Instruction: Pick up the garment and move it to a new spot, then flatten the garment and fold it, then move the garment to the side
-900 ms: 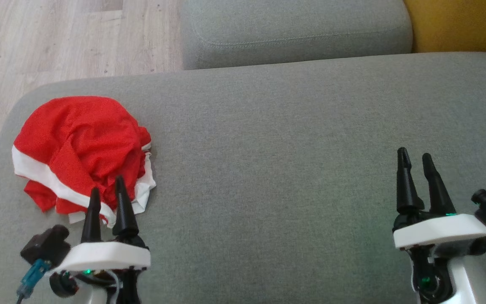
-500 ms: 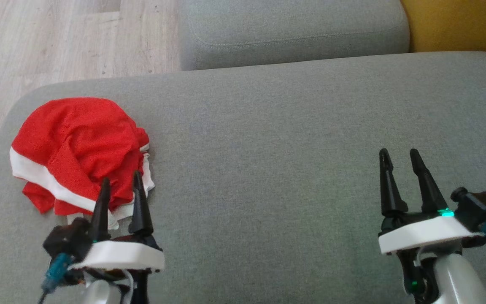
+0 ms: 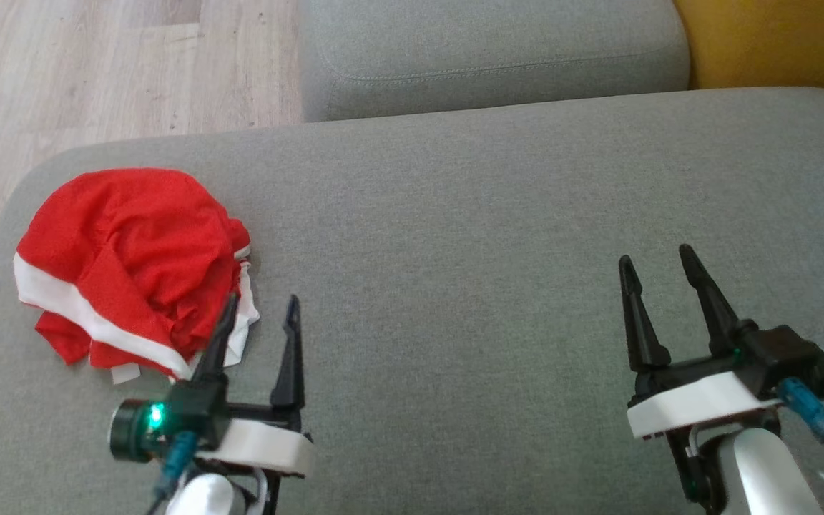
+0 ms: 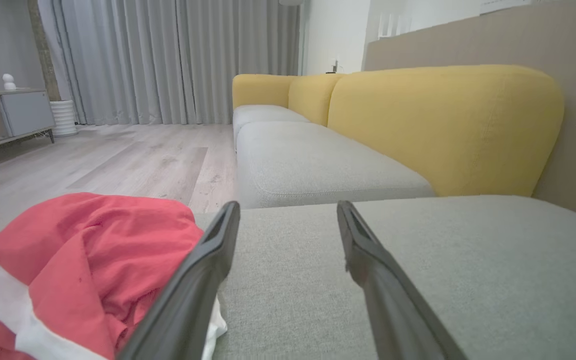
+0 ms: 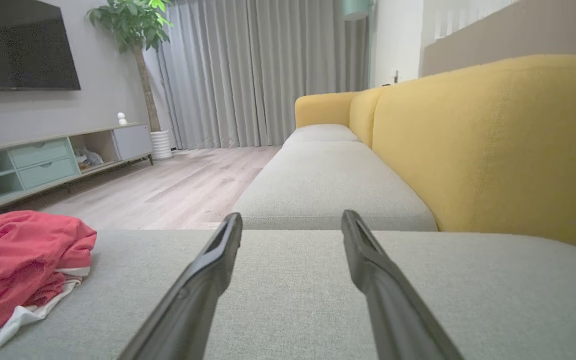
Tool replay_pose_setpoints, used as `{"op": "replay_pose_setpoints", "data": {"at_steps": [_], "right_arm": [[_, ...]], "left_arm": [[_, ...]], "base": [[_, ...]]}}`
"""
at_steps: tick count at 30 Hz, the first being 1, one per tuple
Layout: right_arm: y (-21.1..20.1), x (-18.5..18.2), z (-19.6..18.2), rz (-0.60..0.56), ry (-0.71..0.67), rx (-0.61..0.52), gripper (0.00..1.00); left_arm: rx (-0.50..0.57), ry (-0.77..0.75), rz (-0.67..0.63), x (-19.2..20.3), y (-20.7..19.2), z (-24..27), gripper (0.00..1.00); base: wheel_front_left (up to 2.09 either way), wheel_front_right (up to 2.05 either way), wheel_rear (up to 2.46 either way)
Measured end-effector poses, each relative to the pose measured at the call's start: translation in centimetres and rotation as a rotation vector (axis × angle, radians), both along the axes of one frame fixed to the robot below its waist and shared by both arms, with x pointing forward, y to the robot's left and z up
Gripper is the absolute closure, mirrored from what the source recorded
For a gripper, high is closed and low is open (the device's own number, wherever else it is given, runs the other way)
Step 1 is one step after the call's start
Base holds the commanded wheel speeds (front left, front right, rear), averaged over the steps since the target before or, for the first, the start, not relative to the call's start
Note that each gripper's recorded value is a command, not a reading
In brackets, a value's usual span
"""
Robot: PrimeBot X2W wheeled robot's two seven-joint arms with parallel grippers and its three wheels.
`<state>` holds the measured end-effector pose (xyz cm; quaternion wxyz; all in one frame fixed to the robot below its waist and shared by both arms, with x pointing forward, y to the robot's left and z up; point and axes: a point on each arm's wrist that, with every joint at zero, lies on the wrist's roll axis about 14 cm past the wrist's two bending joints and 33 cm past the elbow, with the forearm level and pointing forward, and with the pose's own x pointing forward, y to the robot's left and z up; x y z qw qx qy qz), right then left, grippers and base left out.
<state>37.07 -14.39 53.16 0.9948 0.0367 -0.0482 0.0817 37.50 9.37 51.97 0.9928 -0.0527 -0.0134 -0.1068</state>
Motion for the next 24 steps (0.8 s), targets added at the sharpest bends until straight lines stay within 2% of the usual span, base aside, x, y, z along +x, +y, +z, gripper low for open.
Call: {"op": "replay_pose_setpoints", "data": {"at_steps": [6, 12, 15, 19, 24], "right_arm": [[0.3, -0.1, 0.6, 0.007, -0.038, -0.093, 0.0], [0.3, -0.2, 1.2, 0.008, -0.069, -0.11, 0.0], [0.2, -0.3, 1.3, 0.003, -0.073, -0.07, 0.0], [-0.4, -0.5, 0.3, -0.014, -0.041, 0.04, 0.0], [-0.7, -1.1, -2.1, -0.025, 0.029, 0.062, 0.0]], "left_arm": [[0.091, -0.026, -0.013, -0.2, -0.6, -0.4, 0.0], [0.034, -0.03, 0.013, -0.1, -0.4, 0.1, 0.0], [0.024, -0.041, 0.018, 0.0, -0.3, 0.3, 0.0], [-0.031, -0.056, 0.038, 0.1, 0.0, 0.9, 0.0], [-0.002, -0.055, 0.02, -0.3, -0.3, 0.3, 0.0]], "base": [[0.0, 0.0, 0.0], [0.0, 0.0, 0.0], [0.0, 0.0, 0.0], [0.0, 0.0, 0.0], [0.0, 0.0, 0.0]]}}
